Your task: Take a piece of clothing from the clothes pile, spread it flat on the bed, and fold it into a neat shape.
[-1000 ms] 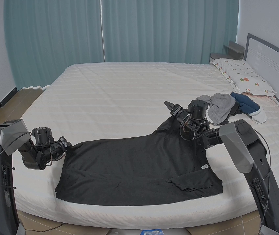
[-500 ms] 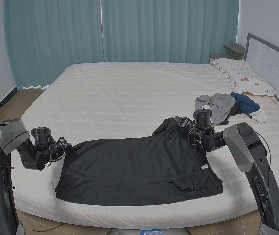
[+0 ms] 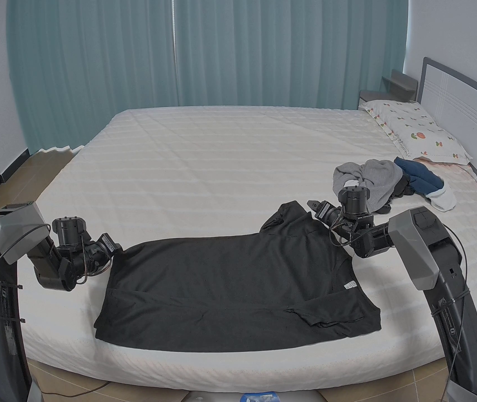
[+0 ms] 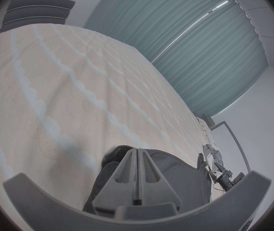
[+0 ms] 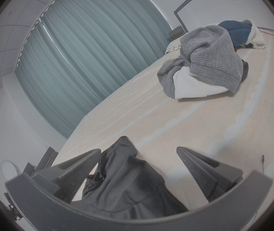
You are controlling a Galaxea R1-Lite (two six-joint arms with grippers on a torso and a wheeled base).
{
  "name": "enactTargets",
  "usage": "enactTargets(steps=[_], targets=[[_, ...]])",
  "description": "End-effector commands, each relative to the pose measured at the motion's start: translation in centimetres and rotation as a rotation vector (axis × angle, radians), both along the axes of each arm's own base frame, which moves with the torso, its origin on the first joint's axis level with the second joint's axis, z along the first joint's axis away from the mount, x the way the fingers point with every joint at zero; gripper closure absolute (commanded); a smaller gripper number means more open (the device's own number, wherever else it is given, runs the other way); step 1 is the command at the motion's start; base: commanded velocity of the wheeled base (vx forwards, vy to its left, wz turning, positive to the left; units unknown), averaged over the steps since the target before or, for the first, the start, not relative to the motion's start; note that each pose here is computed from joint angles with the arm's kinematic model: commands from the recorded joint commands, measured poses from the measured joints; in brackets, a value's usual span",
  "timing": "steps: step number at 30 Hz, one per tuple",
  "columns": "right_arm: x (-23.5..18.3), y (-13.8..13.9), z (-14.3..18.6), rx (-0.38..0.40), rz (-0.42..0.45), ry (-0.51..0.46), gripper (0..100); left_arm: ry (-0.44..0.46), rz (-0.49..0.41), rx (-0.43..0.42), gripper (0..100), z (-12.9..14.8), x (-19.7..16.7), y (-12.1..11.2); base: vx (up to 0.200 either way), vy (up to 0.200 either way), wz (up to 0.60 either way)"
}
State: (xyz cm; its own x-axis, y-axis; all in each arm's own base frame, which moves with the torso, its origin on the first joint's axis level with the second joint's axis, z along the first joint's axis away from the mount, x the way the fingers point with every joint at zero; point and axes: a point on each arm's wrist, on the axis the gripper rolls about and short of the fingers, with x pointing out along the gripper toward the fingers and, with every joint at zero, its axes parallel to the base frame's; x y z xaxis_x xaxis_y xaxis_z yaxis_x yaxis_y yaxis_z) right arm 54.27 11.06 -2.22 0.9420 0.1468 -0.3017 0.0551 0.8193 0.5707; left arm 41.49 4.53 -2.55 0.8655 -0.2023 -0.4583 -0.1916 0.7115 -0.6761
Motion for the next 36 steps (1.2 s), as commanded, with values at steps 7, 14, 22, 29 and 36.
enactTargets(steps=[7,14,22,29,36], targets=[[-1.5,-0.3,-0.3,-0.002,0.049,0.072,0,-0.009,0.001,0.003,100,0.1,0.2,0.0,0.000,0.000,0.00],[-1.7,-0.2,-0.7,-0.008,0.069,0.092,0,-0.010,0.001,0.003,100,0.1,0.2,0.0,0.000,0.000,0.00],[-1.8,-0.6,-1.1,-0.027,0.071,0.101,100,-0.012,0.000,0.014,100,0.0,0.3,0.1,0.000,0.000,0.00],[-1.8,-1.5,-0.9,-0.030,0.057,0.121,100,-0.032,0.002,0.017,100,0.2,0.4,0.1,0.000,0.000,0.00],[-2.1,-1.9,0.1,-0.030,0.051,0.115,100,-0.041,0.005,0.029,100,0.5,0.4,0.2,0.000,0.000,0.00]])
